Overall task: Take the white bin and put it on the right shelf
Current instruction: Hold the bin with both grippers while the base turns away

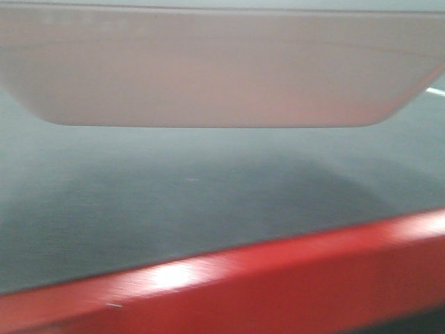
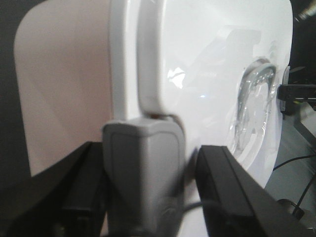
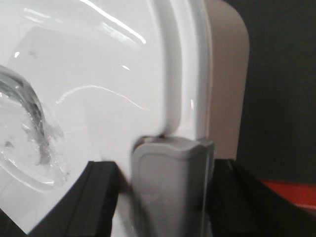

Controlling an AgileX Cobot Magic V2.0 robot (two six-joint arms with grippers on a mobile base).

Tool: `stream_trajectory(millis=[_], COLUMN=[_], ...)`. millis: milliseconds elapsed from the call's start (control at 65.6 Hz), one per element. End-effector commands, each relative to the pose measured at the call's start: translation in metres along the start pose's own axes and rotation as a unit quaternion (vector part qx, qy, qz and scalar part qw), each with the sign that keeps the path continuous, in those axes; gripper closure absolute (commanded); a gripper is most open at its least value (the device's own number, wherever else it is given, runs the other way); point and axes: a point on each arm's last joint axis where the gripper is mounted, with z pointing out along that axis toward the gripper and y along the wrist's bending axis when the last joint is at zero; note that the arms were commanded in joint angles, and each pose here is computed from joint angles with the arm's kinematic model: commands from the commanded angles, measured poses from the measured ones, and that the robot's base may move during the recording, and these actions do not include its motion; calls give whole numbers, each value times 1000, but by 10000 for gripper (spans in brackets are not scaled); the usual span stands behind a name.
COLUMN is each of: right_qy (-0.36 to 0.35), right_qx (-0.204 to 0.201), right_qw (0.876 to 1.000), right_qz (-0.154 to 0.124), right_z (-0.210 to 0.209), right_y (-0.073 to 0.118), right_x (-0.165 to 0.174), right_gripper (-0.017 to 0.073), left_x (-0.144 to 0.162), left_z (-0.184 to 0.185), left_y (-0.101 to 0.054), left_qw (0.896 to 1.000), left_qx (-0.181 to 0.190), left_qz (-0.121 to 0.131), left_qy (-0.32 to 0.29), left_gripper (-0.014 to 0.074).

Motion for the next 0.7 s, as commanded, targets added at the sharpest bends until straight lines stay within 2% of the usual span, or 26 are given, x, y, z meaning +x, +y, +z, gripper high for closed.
stream_trajectory(millis=[0,686], right_qy=[1,1], right_qx=[-97,-97], right_qw=[995,995], right_qz=[-1,-1], right_z=[-9,-9], right_y=[27,27], right_x=[-2,-2], right_gripper=[132,132], left_x=[-7,-7], left_z=[-9,-9], left_y=[-35,-35], left_qw=[991,991], left_qx=[132,132], left_qz=[-4,-4], left_qy=[-16,-16], left_gripper=[345,345])
